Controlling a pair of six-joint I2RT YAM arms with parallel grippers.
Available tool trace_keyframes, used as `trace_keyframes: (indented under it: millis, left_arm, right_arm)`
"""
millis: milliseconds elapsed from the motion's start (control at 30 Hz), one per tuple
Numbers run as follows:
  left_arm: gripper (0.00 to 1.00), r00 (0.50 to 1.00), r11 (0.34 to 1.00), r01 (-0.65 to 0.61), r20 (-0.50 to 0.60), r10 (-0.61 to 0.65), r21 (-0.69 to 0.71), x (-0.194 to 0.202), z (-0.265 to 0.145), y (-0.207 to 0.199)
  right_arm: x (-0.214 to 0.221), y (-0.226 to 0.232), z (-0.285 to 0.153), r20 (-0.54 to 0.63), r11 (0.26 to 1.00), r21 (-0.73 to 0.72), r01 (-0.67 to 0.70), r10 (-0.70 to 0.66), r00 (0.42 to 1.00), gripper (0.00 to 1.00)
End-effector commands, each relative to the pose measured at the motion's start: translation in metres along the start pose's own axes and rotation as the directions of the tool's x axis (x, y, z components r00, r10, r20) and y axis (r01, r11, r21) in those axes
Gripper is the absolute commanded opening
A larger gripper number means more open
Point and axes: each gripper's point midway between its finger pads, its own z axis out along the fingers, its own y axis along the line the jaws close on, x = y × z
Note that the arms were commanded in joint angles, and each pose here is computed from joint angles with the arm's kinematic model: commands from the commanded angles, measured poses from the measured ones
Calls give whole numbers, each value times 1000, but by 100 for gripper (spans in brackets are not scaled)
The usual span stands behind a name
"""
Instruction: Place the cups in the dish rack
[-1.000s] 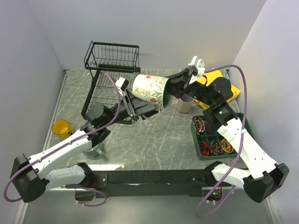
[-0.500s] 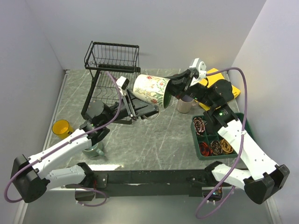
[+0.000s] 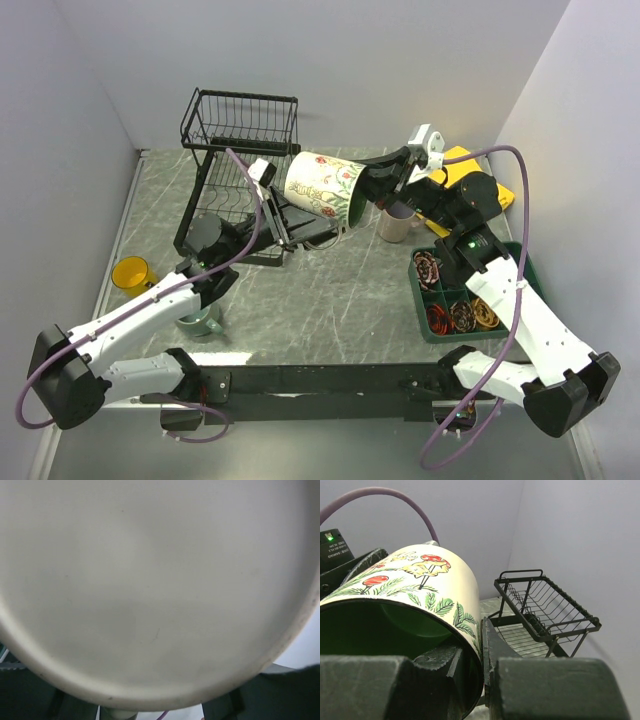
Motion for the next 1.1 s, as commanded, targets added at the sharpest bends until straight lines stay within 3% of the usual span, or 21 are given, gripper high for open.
trace_keyframes:
  millis: [0, 133, 200, 300, 333, 433, 467, 533, 633, 733, 833, 1067]
  left_arm:
    - [66, 993, 976, -113, 50, 105, 184, -10, 1, -66]
    - [58, 993, 976, -115, 36, 110, 185, -8, 2, -64]
    - [48, 994, 974, -112, 27, 109, 196, -6, 2, -62]
    - [31, 993, 969, -113, 4, 115, 218, -2, 1, -63]
    - [18, 992, 966, -123, 2, 126, 226, -2, 1, -64]
    - [1, 988, 964, -147, -9, 153, 224, 0, 2, -64]
    - [1, 988, 966, -150, -13, 156, 212, 1, 2, -62]
    - [1, 983, 962, -181, -7, 186, 203, 1, 1, -62]
    - [1, 976, 960, -215, 16, 215, 178, -1, -2, -63]
    - [1, 971, 957, -240, 43, 236, 165, -2, -8, -65]
    - [1, 966, 955, -256, 77, 247, 151, -7, -15, -66]
    - [1, 959, 962, -262, 135, 250, 75, -21, -36, -49]
  right_arm:
    - [-20, 25, 3, 66, 995, -95, 23, -17, 998, 0]
    - [-19, 27, 3, 63, 994, -103, 22, -16, 998, 0]
    - [-18, 27, 3, 61, 994, -103, 24, -17, 998, 0]
    - [-16, 27, 2, 53, 995, -103, 20, -15, 999, 0]
    - [-15, 28, 1, 50, 994, -104, 18, -13, 999, 0]
    - [-11, 29, 0, 40, 994, -106, 10, -6, 999, 2]
    - [-9, 29, -1, 36, 994, -106, 7, -3, 999, 15]
    - [-9, 30, -2, 36, 994, -105, 7, -3, 999, 26]
    - [-7, 30, -2, 34, 994, -104, 8, -5, 999, 53]
    - [-5, 30, -3, 32, 995, -100, 6, -3, 999, 70]
    - [-4, 30, -6, 32, 995, -99, 24, -21, 999, 81]
    - [-2, 37, -17, 2, 987, -136, 90, -90, 996, 95]
